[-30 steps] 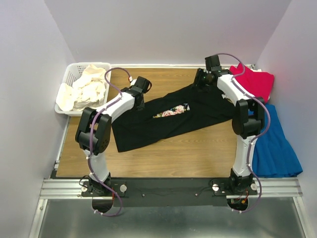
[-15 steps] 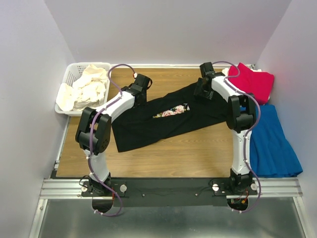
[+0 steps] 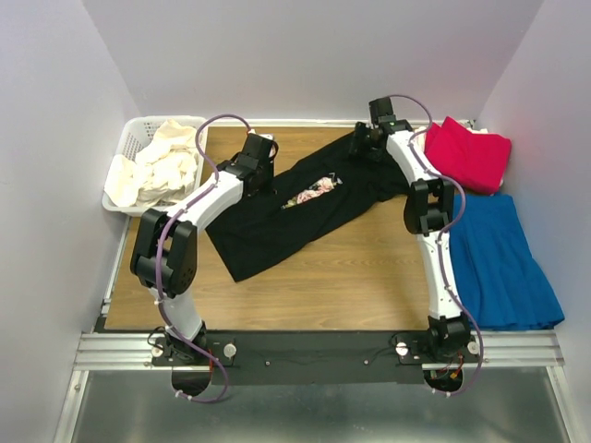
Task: Fold and stack the t-shirts
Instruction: Rotate the tshirt 90 degrees
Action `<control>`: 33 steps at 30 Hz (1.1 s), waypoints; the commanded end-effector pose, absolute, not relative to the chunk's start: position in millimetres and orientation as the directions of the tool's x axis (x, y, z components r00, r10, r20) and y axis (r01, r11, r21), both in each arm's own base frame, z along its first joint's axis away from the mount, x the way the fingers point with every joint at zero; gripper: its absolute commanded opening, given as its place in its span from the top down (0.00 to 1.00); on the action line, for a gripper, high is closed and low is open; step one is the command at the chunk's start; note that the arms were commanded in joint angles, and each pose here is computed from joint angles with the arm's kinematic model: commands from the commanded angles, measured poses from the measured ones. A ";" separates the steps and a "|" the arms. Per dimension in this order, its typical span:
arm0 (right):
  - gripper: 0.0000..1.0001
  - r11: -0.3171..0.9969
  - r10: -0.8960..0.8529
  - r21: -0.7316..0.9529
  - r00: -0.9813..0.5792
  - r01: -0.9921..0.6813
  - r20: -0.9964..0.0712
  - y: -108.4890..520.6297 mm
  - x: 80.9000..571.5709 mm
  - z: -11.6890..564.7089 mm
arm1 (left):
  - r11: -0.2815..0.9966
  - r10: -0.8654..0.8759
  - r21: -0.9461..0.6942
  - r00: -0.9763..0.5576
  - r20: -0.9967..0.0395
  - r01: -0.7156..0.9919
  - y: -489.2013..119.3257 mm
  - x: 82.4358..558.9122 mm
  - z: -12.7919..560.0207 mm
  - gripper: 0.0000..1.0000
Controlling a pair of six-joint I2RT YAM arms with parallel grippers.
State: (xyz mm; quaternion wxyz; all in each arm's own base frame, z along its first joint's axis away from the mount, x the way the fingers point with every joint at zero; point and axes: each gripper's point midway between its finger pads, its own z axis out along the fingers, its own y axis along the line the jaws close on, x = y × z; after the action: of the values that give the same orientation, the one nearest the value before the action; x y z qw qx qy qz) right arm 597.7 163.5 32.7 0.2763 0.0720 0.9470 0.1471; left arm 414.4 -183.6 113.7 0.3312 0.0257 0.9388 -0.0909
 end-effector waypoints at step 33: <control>0.39 0.830 -0.347 0.230 -0.793 -0.508 -0.500 391.7 339.8 74.6 | 0.962 -0.221 -0.270 -0.684 -0.696 -0.036 -112.6 491.1 161.5 0.93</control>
State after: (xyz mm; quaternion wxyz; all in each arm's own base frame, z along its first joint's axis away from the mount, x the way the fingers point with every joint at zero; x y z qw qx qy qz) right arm 369.5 370.2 81.6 0.2387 -0.2149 0.9286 0.1859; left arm 483.5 -127.0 164.2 0.4023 -0.0511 0.9054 -0.1259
